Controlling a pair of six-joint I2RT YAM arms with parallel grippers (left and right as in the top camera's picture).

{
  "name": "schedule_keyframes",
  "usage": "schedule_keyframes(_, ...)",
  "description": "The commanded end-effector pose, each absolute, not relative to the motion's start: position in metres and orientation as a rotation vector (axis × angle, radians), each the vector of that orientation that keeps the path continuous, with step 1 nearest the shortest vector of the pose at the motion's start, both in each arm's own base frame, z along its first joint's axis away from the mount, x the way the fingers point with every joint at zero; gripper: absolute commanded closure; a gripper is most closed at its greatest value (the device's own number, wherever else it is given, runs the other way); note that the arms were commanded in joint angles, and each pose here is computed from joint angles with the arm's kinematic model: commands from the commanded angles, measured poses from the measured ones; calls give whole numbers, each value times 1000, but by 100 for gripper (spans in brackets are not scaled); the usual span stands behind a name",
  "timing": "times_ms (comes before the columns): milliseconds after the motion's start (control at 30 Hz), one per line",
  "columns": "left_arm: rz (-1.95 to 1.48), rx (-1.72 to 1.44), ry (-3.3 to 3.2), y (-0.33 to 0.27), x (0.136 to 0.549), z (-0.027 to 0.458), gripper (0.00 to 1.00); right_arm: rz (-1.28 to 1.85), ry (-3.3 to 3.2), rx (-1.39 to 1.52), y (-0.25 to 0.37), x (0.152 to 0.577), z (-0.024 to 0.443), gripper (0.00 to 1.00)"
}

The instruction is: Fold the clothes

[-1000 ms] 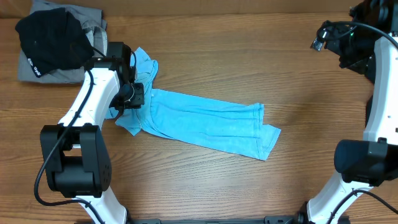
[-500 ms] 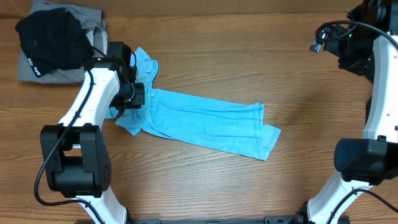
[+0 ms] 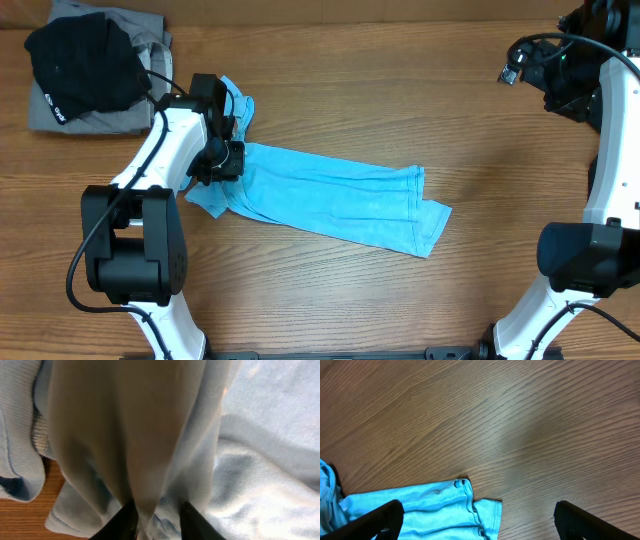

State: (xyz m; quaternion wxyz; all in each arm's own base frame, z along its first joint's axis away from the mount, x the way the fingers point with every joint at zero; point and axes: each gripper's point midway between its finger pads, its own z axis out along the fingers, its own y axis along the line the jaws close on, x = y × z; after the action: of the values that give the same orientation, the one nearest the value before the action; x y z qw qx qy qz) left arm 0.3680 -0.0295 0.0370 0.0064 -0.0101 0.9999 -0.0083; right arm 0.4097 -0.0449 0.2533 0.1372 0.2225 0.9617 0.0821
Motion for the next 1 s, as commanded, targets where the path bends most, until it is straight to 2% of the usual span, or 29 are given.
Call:
schedule_keyframes(0, -23, 12, 3146, -30, 364, 32, 74, 246, 2781, 652, -45, 410, 253, 0)
schedule_keyframes(100, -17, 9, 3146, -28, 365, 32, 80, 246, 2781, 652, -45, 410, 253, 0)
schedule_keyframes(233, 12, 6, 3145, -25, 365, 32, 82, 252, 2781, 652, -45, 410, 253, 0)
schedule_keyframes(500, 47, -4, 3143, -21, 365, 32, 95, 312, 2794, 615, -29, 412, 252, 0)
schedule_keyframes(800, 44, -3, 3145, -22, 364, 33, 96, 323, 2813, 557, -12, 420, 245, 0)
schedule_keyframes(967, 19, -20, 3119, -25, 371, 58, 96, 327, 2824, 535, -5, 427, 238, 0)
